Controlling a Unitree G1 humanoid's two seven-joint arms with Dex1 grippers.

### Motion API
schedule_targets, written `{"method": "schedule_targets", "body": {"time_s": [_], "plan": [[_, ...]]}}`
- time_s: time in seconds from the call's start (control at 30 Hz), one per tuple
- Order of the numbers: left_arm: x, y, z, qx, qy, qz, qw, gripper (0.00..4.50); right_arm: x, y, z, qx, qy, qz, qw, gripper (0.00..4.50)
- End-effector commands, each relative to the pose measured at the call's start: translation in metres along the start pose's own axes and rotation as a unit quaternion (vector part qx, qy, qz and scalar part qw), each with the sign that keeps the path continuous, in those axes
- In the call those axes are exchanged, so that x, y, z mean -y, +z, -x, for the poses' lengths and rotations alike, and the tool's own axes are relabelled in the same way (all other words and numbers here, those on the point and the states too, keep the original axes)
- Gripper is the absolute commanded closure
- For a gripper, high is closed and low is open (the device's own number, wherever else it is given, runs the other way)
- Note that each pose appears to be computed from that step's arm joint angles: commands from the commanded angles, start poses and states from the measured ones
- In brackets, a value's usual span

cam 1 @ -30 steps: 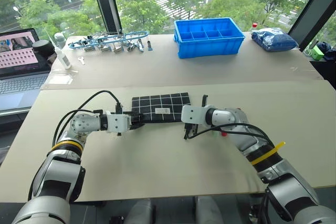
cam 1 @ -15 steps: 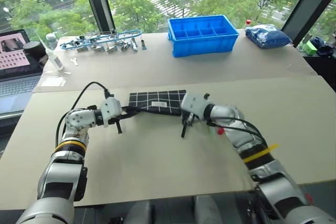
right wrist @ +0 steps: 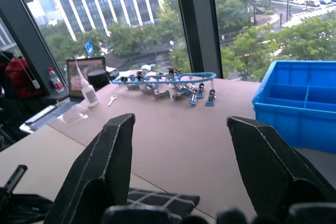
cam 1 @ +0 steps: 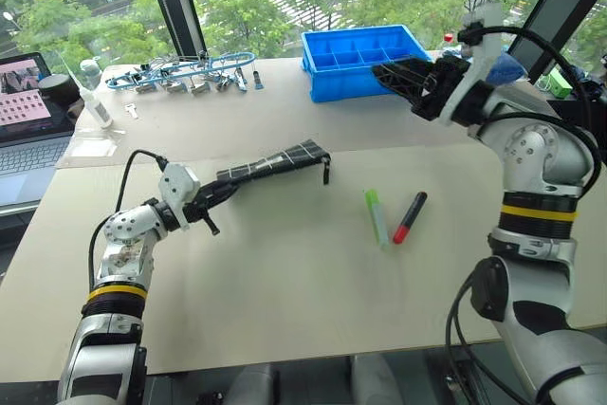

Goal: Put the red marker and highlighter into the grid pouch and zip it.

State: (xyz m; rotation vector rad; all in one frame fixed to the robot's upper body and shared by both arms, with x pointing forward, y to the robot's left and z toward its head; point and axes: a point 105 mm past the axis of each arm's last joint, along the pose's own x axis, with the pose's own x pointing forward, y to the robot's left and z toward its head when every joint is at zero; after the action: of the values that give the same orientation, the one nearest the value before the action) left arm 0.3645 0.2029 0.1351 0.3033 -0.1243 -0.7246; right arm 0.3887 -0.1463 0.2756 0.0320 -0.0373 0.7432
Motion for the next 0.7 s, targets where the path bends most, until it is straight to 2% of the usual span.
{"method": "schedule_targets", "body": {"time_s": [0.03, 0.1, 0.23, 0.47, 0.7], "plan": [[-0.007, 0.016, 0.002, 0.006, 0.033, -0.014, 0.999, 4.5, -0.022, -0.031, -0.004, -0.056, 0.031, 0.066, 0.996, 1.37], [-0.003, 0.019, -0.001, 0.003, 0.04, -0.016, 0.999, 4.5, -0.029, -0.063, -0.011, -0.099, 0.025, 0.102, 0.989, 1.37], [0.004, 0.026, -0.007, 0.005, 0.046, -0.008, 0.999, 4.5, -0.033, -0.087, -0.031, -0.108, -0.005, 0.114, 0.988, 1.37], [0.015, 0.032, -0.012, 0.005, 0.047, 0.001, 0.999, 4.5, -0.049, -0.102, -0.054, -0.103, 0.003, 0.113, 0.988, 1.37], [0.027, 0.031, -0.01, 0.003, 0.038, 0.011, 0.999, 4.5, -0.045, -0.101, -0.073, -0.093, -0.013, 0.118, 0.989, 1.37]]}}
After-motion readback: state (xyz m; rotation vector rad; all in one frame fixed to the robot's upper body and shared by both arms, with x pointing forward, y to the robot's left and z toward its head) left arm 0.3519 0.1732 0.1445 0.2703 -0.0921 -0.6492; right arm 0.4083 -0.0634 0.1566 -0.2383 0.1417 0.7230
